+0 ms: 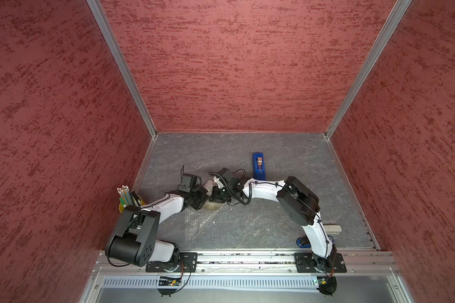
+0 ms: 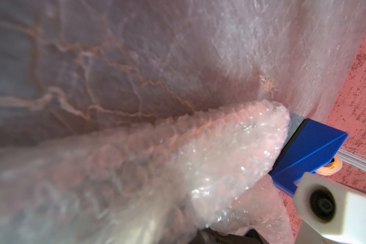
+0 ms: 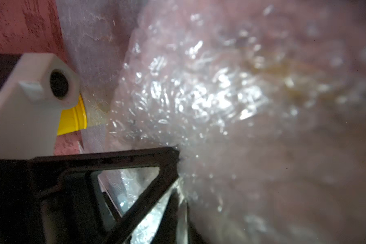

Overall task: Wrap dinner plates in bubble wrap
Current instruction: Wrap the plate in the bubble wrap.

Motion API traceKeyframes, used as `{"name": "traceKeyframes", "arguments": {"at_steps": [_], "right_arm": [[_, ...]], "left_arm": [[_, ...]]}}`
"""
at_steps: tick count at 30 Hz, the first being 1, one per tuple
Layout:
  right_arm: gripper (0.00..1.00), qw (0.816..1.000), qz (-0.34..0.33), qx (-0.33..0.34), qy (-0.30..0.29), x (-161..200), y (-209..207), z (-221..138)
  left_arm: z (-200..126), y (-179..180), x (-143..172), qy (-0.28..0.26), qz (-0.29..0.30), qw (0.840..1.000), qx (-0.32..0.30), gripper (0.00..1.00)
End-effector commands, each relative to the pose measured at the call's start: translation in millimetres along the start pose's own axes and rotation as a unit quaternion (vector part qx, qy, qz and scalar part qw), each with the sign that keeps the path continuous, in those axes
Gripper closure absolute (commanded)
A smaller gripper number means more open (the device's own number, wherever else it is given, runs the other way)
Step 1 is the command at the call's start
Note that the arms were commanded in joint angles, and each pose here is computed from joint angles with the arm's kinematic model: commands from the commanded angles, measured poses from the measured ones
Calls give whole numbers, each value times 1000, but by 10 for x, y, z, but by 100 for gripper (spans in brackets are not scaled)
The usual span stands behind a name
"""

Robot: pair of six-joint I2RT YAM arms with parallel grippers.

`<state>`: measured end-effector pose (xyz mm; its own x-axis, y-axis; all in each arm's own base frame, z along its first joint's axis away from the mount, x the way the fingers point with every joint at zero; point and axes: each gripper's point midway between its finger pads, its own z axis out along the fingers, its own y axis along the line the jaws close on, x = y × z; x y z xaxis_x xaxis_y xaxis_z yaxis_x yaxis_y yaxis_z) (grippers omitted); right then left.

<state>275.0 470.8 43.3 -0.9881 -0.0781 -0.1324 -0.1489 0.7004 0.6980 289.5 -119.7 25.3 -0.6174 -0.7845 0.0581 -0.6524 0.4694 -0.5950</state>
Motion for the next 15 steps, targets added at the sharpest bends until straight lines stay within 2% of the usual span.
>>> {"name": "traceKeyframes", "arguments": {"at_steps": [1,4,7,13,15], "right_arm": [[76,998,-26,6,-49,-135,206,-360],[68,994,-60,-15,-85,-265,487,-639],[67,993,-73,-20,-93,-340,614,-742],[81,997,-57,15,-48,-307,377,-382],[83,998,-47,30,-36,-279,248,-271]], "left_arm": [[45,292,-35,-14,1,999,-39,100],[32,319,-25,-15,0,999,-40,100],[19,321,-25,-17,1,999,-37,100],[32,290,-2,-12,4,1000,-28,100],[32,289,5,-10,3,1000,-25,100]]}}
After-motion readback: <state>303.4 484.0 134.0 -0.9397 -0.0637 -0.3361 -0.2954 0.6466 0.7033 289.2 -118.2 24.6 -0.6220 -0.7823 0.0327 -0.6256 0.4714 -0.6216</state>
